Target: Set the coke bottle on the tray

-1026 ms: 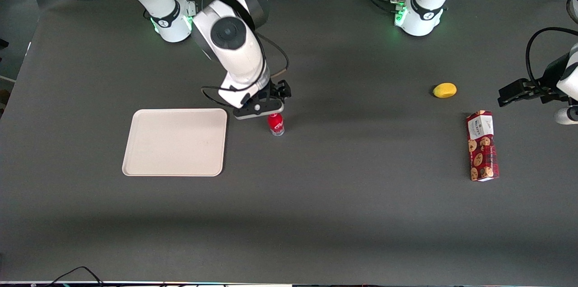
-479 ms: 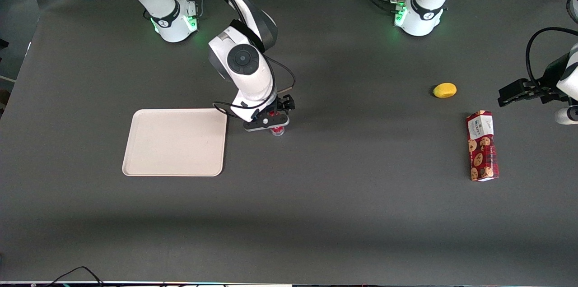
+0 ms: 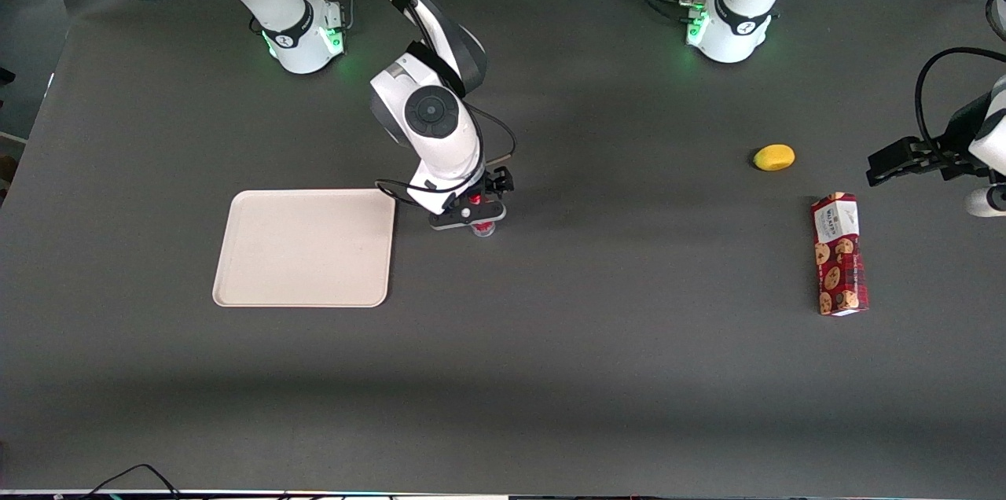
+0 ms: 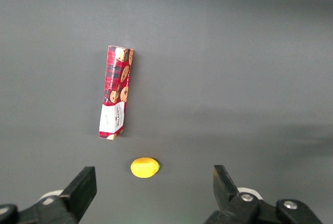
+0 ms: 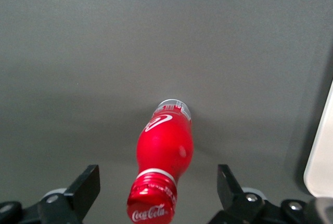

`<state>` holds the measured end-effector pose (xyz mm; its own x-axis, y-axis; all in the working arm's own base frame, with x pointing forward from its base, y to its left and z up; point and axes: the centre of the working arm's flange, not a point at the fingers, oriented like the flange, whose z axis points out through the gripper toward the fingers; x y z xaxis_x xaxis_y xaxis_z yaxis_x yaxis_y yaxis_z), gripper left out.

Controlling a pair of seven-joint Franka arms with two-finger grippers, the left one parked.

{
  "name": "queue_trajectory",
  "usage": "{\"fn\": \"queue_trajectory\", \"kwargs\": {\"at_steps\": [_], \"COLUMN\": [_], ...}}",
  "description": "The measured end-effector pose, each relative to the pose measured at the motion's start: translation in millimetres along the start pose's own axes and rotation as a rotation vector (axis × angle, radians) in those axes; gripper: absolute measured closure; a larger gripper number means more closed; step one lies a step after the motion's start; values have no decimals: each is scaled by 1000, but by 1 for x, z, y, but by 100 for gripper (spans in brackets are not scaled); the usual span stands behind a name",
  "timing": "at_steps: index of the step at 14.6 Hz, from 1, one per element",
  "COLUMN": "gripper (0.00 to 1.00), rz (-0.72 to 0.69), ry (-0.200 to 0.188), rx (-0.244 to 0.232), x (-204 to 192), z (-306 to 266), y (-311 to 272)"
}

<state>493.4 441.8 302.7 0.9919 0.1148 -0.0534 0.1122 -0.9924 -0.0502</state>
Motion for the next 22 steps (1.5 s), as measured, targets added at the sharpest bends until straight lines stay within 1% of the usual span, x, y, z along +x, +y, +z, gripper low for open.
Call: {"fn": "queue_trajectory", "kwargs": {"at_steps": [2,4,6,7,8,9,10,16,18,20,22], "gripper": [0,3,21,34,44,54,62,62,62,62,62], "rz": [0,0,-1,-1,-1,-1,-1,-20,-41,-70,-84], "ry": [-3,-5,-4,-4,-3,-3,0,9,20,33,26], "rx": [-2,-3,-2,-2,-2,-2,0,-7,-5,0,-6], "x": [-1,-1,-2,-2,-1,-1,-1,-1,0,2,4], "z": [1,3,3,3,3,3,1,0,-6,-31,-77], "y": [0,1,0,1,0,0,0,-1,-2,-2,0]}}
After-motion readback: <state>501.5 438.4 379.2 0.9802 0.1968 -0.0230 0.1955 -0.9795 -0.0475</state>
